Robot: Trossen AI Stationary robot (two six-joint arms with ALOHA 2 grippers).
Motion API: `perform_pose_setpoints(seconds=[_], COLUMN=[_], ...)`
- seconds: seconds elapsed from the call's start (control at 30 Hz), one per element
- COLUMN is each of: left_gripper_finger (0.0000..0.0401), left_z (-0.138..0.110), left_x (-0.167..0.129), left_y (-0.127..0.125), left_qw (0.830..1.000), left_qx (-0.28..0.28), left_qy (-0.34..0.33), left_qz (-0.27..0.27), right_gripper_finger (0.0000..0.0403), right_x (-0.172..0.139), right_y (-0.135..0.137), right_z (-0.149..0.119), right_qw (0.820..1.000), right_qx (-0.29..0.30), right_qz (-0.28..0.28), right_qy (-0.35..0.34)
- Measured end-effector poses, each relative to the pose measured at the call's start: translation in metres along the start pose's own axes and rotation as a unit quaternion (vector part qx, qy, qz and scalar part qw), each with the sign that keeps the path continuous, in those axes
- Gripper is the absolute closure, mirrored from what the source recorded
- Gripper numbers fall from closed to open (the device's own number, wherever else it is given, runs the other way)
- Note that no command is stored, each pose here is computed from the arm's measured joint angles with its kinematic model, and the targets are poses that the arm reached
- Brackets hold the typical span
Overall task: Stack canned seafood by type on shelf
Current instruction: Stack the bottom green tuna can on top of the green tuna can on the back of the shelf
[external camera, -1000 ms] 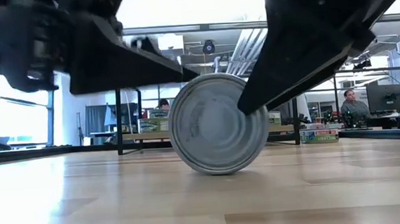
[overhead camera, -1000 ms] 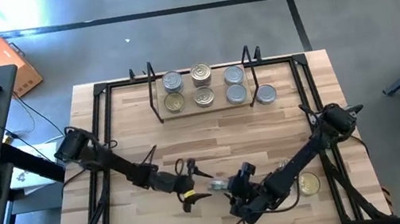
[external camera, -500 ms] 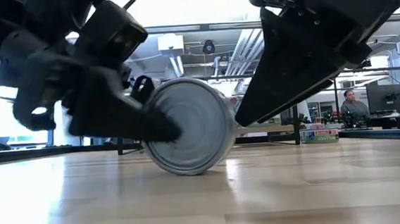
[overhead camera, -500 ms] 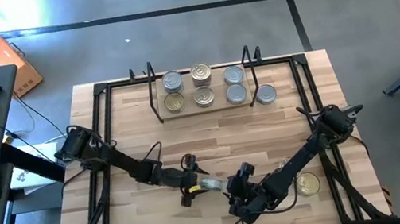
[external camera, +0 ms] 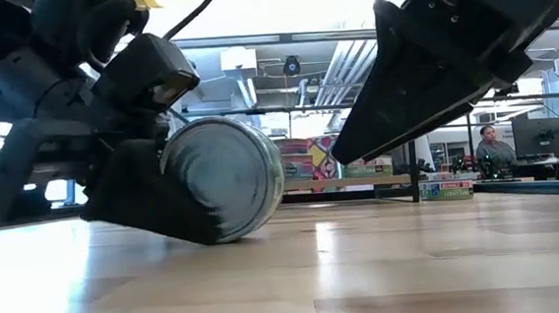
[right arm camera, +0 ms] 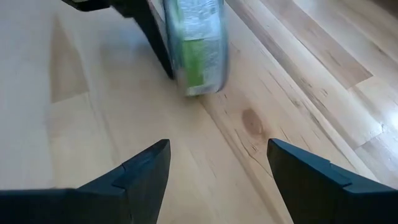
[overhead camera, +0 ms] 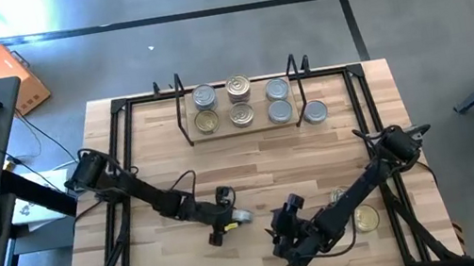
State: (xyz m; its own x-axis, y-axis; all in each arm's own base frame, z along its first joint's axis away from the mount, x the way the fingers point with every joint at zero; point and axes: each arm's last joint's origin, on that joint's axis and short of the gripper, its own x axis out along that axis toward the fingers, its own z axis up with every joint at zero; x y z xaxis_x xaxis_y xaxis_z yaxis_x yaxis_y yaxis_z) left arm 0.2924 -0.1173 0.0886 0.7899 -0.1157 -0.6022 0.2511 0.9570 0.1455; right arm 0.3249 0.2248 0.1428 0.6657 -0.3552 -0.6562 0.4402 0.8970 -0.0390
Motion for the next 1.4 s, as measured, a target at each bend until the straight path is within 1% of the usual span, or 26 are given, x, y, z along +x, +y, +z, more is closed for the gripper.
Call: perform_pose_setpoints(seconds=[0.07, 0.23, 0.4, 0.53, 0.57, 0.63, 0.73, 0.9, 1.0, 1.07, 1.2, 1.3, 1.4], left_gripper_finger=[0.0289, 0.0290, 0.0290, 0.0290, 0.0290, 0.0290, 0.0290, 0.0290, 0.0290, 0.0279, 0.0220, 0.0185, 0.0168], left_z=[0.001, 0.010, 0.027, 0.034, 0.034, 0.034, 0.034, 0.034, 0.033, 0.032, 0.027, 0.016, 0.010], left_x=[-0.003, -0.017, -0.027, -0.026, -0.026, -0.026, -0.026, -0.026, -0.027, -0.027, -0.029, -0.031, -0.032], left_y=[0.001, 0.004, 0.006, 0.006, 0.007, 0.006, 0.006, 0.006, 0.004, 0.002, -0.003, -0.005, -0.006], left_qw=[1.000, 1.000, 0.999, 0.999, 0.999, 0.999, 0.999, 0.999, 0.999, 0.999, 0.998, 0.997, 0.998], left_qx=[0.000, -0.004, -0.005, 0.004, 0.004, 0.005, 0.002, -0.002, 0.000, 0.001, 0.002, -0.011, -0.032], left_qy=[0.005, 0.023, 0.036, 0.042, 0.042, 0.044, 0.043, 0.046, 0.050, 0.053, 0.058, 0.070, 0.044], left_qz=[0.001, 0.000, 0.001, 0.003, 0.003, 0.001, 0.000, 0.004, 0.010, 0.012, 0.000, -0.007, -0.007], right_gripper_finger=[0.0140, 0.0140, 0.0140, 0.0140, 0.0140, 0.0144, 0.0173, 0.0275, 0.0276, 0.0276, 0.0276, 0.0276, 0.0276], right_x=[0.000, 0.002, 0.014, 0.027, 0.029, 0.034, 0.038, 0.041, 0.042, 0.039, 0.035, 0.033, 0.031], right_y=[0.001, 0.005, 0.003, -0.005, -0.006, -0.008, -0.010, -0.012, -0.013, -0.011, -0.008, -0.009, -0.013], right_z=[0.000, 0.010, 0.031, 0.050, 0.053, 0.061, 0.067, 0.067, 0.066, 0.064, 0.055, 0.036, 0.016], right_qw=[1.000, 0.998, 0.991, 0.989, 0.988, 0.987, 0.986, 0.987, 0.988, 0.988, 0.990, 0.993, 0.993], right_qx=[-0.006, -0.041, -0.090, -0.081, -0.085, -0.093, -0.095, -0.099, -0.097, -0.099, -0.086, -0.074, -0.034], right_qz=[0.002, 0.005, 0.007, -0.006, -0.004, 0.019, 0.042, 0.057, 0.058, 0.058, 0.055, 0.035, 0.009], right_qy=[-0.002, -0.052, -0.094, -0.124, -0.127, -0.130, -0.128, -0.111, -0.103, -0.104, -0.095, -0.091, -0.109])
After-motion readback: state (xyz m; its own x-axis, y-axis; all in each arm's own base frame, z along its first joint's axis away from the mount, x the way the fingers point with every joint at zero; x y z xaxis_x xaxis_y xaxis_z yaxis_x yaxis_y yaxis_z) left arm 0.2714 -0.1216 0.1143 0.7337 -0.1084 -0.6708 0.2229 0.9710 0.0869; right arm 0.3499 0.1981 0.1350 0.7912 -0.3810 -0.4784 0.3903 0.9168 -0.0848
